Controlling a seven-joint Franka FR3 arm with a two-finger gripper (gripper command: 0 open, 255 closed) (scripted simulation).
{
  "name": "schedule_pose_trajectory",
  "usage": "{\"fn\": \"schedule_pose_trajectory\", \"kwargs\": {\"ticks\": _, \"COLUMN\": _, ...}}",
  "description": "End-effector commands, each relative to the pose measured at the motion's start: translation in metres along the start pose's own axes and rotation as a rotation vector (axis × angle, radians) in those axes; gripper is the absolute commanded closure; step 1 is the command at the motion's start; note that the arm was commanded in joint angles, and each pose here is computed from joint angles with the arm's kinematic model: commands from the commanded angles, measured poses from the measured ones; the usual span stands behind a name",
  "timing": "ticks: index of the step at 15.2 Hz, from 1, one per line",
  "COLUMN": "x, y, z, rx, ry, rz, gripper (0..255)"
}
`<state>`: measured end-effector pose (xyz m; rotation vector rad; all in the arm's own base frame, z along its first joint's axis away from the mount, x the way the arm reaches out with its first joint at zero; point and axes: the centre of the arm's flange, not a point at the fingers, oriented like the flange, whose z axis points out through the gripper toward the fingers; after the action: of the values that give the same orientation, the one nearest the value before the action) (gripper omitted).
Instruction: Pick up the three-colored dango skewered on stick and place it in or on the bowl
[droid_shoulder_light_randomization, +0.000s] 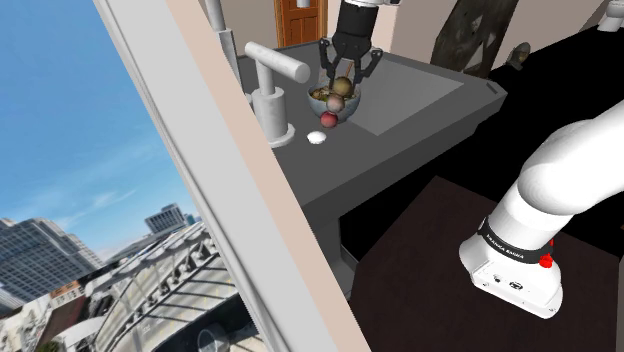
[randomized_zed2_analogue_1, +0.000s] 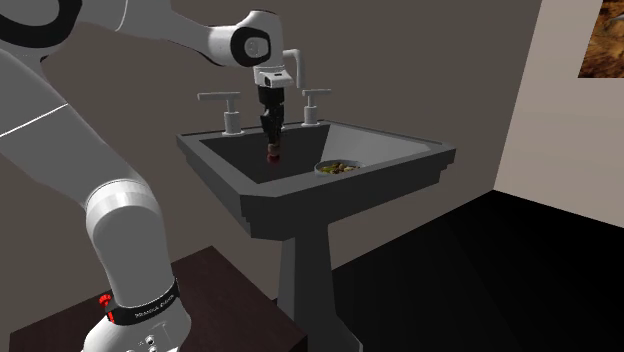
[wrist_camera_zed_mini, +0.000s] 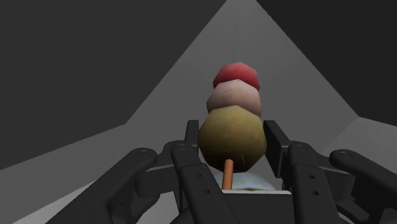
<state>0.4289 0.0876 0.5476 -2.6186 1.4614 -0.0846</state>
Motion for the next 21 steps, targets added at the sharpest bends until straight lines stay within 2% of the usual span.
{"fn": "schedule_pose_trajectory", "kwargs": {"ticks": 1, "x": 0.014, "y": -0.003, "z": -0.004, "rx": 0.000, "ry": 0.000, "rz": 0.000, "gripper": 255}}
{"fn": "schedule_pose_trajectory", "kwargs": {"ticks": 17, "x": 0.228, "y": -0.038, "z": -0.016, "rx": 0.000, "ry": 0.000, "rz": 0.000, "gripper": 255}}
{"fn": "schedule_pose_trajectory", "kwargs": {"ticks": 21, "x": 0.229, "y": -0.035, "z": 0.005, "rx": 0.000, "ry": 0.000, "rz": 0.000, "gripper": 255}}
